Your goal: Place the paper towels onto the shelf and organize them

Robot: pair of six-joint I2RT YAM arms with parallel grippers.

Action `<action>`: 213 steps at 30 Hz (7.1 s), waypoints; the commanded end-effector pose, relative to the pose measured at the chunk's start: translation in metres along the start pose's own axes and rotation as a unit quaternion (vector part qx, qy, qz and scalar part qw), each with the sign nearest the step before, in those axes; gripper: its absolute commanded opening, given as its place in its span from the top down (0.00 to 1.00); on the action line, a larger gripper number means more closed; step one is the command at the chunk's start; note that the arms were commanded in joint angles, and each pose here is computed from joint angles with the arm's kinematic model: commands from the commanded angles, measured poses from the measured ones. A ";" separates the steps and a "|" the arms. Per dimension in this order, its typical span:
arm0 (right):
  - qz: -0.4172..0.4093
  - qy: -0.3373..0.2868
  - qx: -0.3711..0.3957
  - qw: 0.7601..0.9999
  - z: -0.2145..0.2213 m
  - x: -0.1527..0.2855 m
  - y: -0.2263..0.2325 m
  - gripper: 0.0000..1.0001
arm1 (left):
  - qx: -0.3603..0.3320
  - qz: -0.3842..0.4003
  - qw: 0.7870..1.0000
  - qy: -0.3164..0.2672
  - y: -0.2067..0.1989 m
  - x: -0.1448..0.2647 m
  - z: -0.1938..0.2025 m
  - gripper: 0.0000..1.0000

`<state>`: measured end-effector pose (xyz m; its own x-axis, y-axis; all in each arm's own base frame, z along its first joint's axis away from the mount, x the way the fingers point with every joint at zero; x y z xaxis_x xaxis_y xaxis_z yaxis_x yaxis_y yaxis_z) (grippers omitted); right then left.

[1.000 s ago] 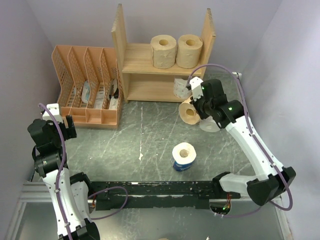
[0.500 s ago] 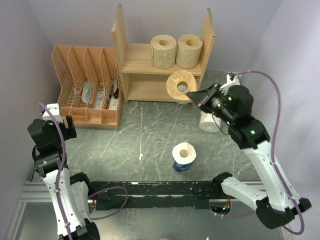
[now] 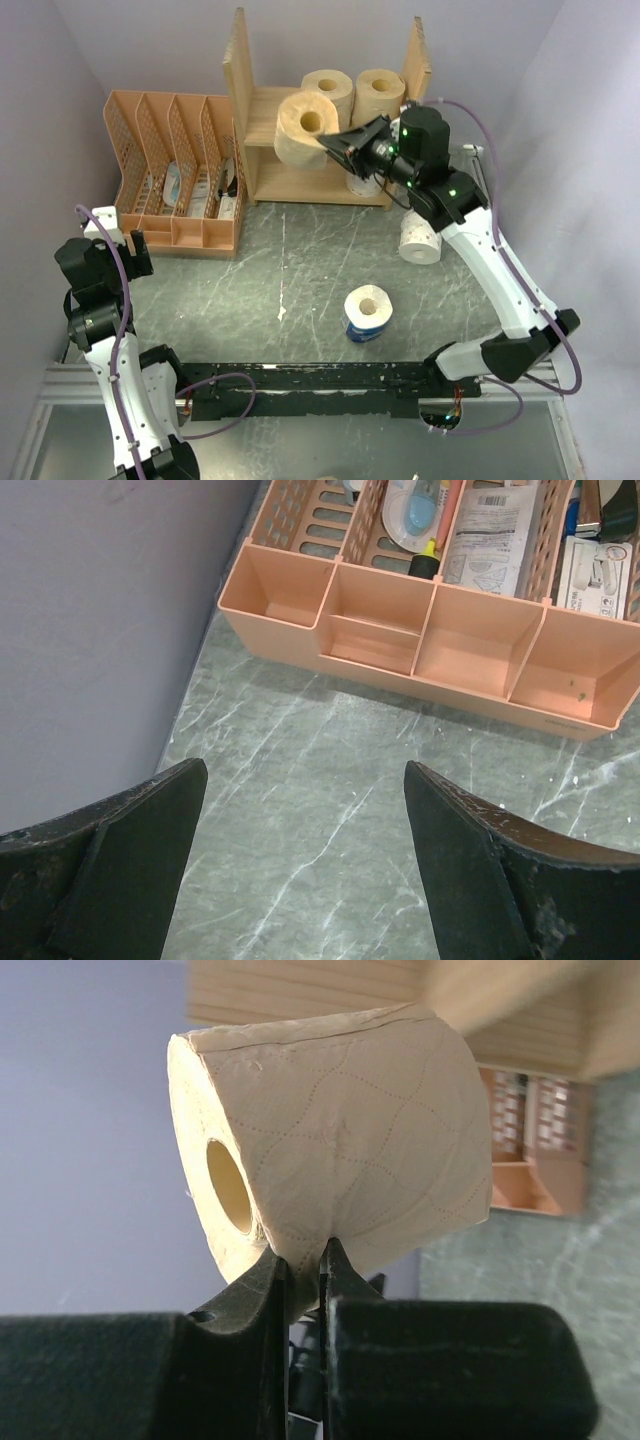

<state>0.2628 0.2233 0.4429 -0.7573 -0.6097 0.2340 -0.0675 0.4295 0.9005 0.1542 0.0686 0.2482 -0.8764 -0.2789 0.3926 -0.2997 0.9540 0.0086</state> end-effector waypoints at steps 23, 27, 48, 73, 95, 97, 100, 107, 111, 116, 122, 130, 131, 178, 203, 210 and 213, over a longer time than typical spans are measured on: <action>-0.083 -0.077 0.024 0.993 -0.035 -0.135 0.045 1.00 | 0.013 -0.040 0.999 -0.029 0.012 0.009 -0.008 0.07; -0.097 -0.085 0.042 0.991 -0.035 -0.148 0.041 1.00 | 0.012 -0.040 0.999 -0.034 0.012 0.011 -0.009 0.07; -0.067 -0.077 0.065 0.993 -0.021 -0.163 0.014 0.99 | 0.012 -0.043 0.998 -0.041 0.012 0.013 -0.009 0.05; -0.120 -0.051 0.177 0.976 -0.012 -0.136 0.033 0.00 | 0.012 -0.040 0.998 -0.042 0.011 0.013 -0.009 0.04; 0.123 0.227 0.868 0.425 -0.001 0.040 -0.178 0.00 | 0.013 -0.057 0.997 -0.045 0.015 0.013 -0.010 0.09; 0.167 0.216 0.864 0.423 -0.008 0.052 -0.207 0.00 | 0.013 -0.055 0.997 -0.043 0.014 0.012 -0.010 0.08; 0.219 0.206 0.858 0.416 -0.017 0.072 -0.242 0.00 | 0.013 -0.052 0.998 -0.039 0.014 0.011 -0.009 0.08; 0.248 0.258 0.858 0.368 -0.015 0.097 -0.292 0.01 | 0.014 -0.045 0.999 -0.028 0.013 0.008 -0.009 0.08; 0.240 0.265 0.863 0.356 -0.020 0.093 -0.289 0.02 | 0.014 -0.042 0.999 -0.026 0.013 0.008 -0.008 0.08; 0.218 0.292 0.852 0.375 -0.037 0.083 -0.296 0.04 | 0.012 -0.040 0.999 -0.035 0.012 0.011 -0.009 0.07; 0.210 0.319 0.820 0.427 -0.070 0.074 -0.310 0.09 | 0.010 -0.038 0.999 -0.038 0.011 0.012 -0.009 0.07; 0.193 0.342 0.806 0.443 -0.066 0.069 -0.320 0.09 | 0.011 -0.037 0.999 -0.032 0.011 0.010 -0.008 0.07; 0.194 0.345 0.804 0.445 -0.066 0.068 -0.321 0.09 | 0.011 -0.037 0.999 -0.033 0.011 0.010 -0.008 0.07; 0.192 0.217 0.612 0.736 -0.090 0.055 -0.270 1.00 | 0.008 -0.027 0.999 -0.024 0.011 0.007 -0.008 0.05; -0.051 0.118 0.206 0.970 -0.047 0.035 -0.185 1.00 | 0.011 -0.033 0.999 -0.017 0.012 0.004 -0.008 0.08; 0.005 0.054 -0.014 0.998 -0.061 0.008 -0.196 1.00 | 0.006 -0.032 0.999 -0.034 0.011 0.010 -0.009 0.08; 0.023 0.037 -0.072 0.996 -0.063 -0.008 -0.199 1.00 | 0.008 -0.034 0.999 -0.032 0.011 0.009 -0.009 0.08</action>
<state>0.2972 0.0923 0.2779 -0.6238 -0.7018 0.3441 -0.1016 0.5094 0.8545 0.1463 0.0764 0.2535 -0.8703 -0.3414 0.3549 -0.3594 0.9331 0.0163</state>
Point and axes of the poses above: each gripper's point midway between its finger pads, its own x axis back along the fingers, its own y axis along the line the jaws close on, z = x × y, the point moved 8 cm from there along x, back along the fingers, and after that the axes turned 6 degrees about x, right-handed, at the moved point
